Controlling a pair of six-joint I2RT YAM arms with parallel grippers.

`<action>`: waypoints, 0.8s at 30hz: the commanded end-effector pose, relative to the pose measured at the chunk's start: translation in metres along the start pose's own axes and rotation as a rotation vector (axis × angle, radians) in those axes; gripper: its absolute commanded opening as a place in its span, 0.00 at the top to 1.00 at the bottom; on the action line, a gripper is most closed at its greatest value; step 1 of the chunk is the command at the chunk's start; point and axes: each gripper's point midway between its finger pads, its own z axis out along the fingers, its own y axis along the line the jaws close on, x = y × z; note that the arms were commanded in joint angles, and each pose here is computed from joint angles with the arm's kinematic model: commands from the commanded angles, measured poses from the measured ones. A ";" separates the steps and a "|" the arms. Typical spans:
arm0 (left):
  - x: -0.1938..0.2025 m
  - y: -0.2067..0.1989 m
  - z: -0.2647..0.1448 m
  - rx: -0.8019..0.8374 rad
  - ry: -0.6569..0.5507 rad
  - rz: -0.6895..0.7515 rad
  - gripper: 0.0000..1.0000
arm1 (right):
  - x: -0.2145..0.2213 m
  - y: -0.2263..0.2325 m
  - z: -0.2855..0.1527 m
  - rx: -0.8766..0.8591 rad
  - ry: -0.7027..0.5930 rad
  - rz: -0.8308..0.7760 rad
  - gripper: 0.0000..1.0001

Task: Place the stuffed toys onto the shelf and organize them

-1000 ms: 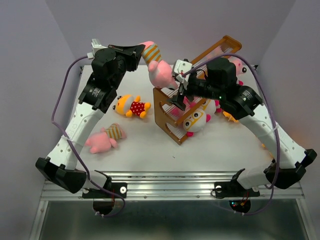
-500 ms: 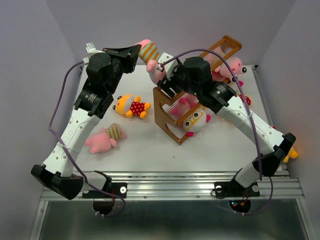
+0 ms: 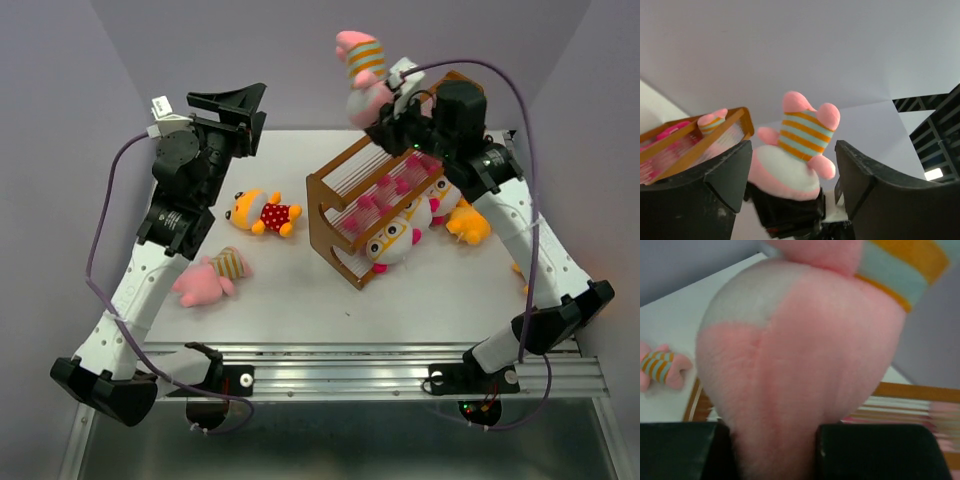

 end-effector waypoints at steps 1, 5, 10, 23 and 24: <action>-0.025 -0.037 -0.021 0.141 -0.054 0.184 0.20 | -0.065 -0.060 -0.077 0.056 -0.233 0.118 0.99; -0.042 -0.036 -0.030 0.139 -0.086 0.381 0.16 | -0.043 -0.105 -0.108 0.138 -0.218 0.265 0.99; -0.058 -0.030 -0.052 0.102 -0.121 0.560 0.12 | 0.004 -0.188 -0.183 0.371 -0.206 0.465 0.99; -0.055 0.015 -0.075 0.023 -0.069 0.732 0.12 | 0.141 -0.164 -0.212 0.328 0.099 0.908 0.99; -0.055 0.014 -0.078 0.027 -0.071 0.733 0.12 | 0.145 -0.160 -0.211 0.315 0.109 0.917 0.99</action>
